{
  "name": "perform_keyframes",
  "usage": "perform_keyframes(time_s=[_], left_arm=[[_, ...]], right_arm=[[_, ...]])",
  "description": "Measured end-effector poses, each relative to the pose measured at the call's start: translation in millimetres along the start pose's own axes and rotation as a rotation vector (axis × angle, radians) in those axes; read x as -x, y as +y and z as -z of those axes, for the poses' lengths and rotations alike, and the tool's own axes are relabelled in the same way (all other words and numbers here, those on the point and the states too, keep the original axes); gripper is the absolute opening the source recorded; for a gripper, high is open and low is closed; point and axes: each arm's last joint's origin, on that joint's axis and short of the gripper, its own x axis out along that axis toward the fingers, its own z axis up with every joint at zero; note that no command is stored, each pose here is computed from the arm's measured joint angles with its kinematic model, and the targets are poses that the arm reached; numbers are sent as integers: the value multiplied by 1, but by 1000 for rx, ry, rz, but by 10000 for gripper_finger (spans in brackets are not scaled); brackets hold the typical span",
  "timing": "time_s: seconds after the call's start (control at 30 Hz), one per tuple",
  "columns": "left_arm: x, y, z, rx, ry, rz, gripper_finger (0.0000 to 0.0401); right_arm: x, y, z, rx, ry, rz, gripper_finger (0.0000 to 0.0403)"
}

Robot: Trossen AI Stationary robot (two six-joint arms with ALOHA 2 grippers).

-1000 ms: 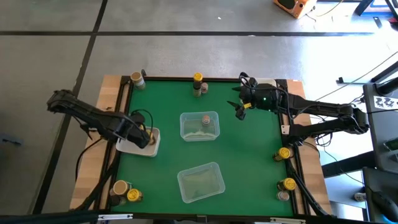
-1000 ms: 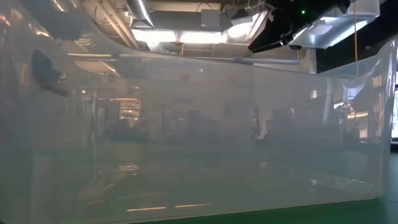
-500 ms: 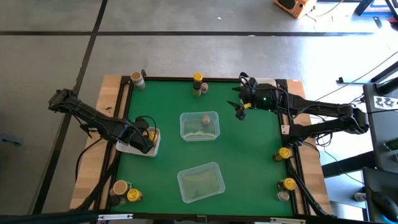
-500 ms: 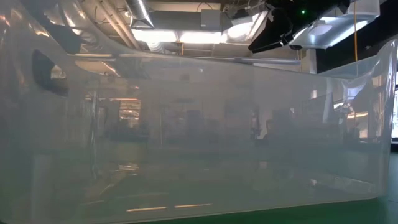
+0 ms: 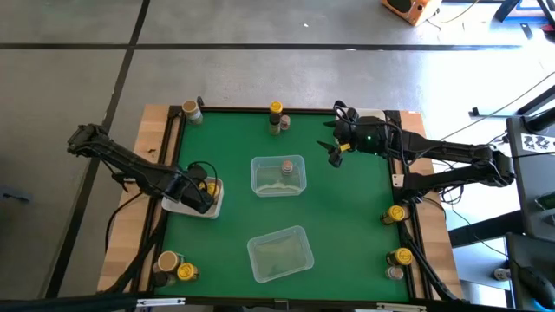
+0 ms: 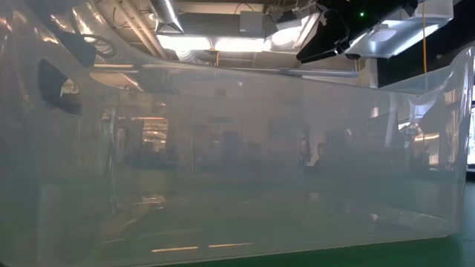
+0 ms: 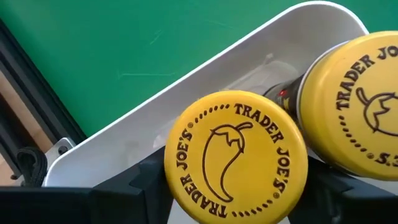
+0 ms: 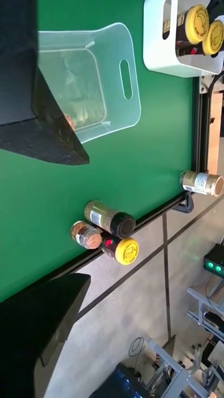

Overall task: Sort spices by type
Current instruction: Put the yellow spice can into the bottom white bin

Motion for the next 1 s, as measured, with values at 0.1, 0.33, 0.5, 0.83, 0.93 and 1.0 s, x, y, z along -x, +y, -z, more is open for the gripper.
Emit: perform_keyframes(time_s=[0.1,0.33,0.5,0.83,0.93,1.0], left_arm=[[0,0,1,2,19,4,270],[9,3,-1,-61,54,4,285],[29,6,-8,-97,30,13,283],[50,3,-19,-194,-19,118,283],[50,-1,-23,-181,-48,153,283],[50,-5,-28,-161,-79,188,282]], right_arm=[[0,1,0,0,-5,-28,299],[0,1,0,0,-8,-43,299],[0,1,0,0,-9,-43,299],[0,1,-1,-1,-12,-42,299],[0,1,-1,-1,-13,-42,299],[0,1,-1,-2,-17,-41,299]])
